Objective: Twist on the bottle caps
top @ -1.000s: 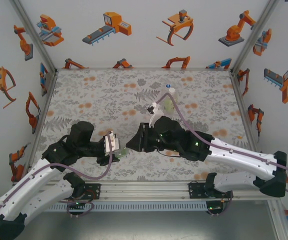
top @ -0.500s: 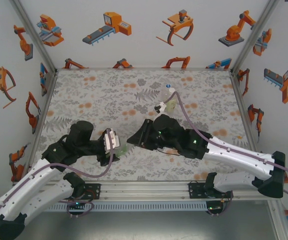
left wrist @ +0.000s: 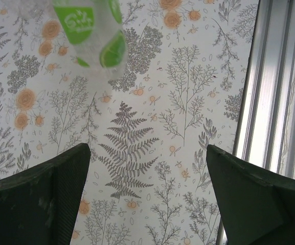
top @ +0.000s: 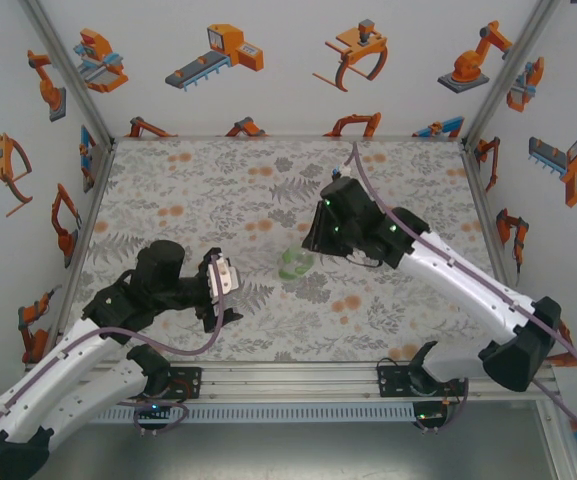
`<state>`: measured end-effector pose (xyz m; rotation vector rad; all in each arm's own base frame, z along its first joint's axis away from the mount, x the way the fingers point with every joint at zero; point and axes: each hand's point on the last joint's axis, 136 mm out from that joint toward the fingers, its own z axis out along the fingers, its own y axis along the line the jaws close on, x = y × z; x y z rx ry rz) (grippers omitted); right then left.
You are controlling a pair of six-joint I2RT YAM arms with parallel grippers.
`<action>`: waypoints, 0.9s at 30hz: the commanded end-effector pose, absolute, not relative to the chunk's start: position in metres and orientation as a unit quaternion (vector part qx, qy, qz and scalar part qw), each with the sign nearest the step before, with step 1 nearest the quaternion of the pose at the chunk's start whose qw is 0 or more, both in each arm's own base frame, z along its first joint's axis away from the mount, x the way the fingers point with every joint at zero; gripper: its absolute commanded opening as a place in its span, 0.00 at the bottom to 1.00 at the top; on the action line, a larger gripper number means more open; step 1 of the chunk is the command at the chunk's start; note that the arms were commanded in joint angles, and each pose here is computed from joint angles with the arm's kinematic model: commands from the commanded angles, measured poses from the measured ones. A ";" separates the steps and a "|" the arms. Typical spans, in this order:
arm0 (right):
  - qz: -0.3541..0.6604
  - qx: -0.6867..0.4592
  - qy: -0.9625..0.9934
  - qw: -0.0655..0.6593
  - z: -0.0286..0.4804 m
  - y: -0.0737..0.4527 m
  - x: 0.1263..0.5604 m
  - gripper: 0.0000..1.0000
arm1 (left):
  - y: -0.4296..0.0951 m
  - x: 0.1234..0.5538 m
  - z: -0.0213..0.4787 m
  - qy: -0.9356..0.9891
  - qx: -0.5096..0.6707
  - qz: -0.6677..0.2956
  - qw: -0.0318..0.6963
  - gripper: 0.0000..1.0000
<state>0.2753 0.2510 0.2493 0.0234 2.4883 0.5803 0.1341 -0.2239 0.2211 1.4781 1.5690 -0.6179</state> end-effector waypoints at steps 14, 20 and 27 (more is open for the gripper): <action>0.064 -0.127 0.945 0.295 0.238 0.268 0.405 0.00 | -0.227 0.138 0.223 0.634 0.591 -0.248 0.432 0.86; 0.054 -0.131 0.945 0.295 0.228 0.274 0.447 0.00 | -0.228 0.139 0.220 0.637 0.592 -0.250 0.425 0.86; 0.066 -0.137 0.950 0.274 0.208 0.285 0.464 0.00 | -0.229 0.139 0.218 0.638 0.593 -0.251 0.422 0.86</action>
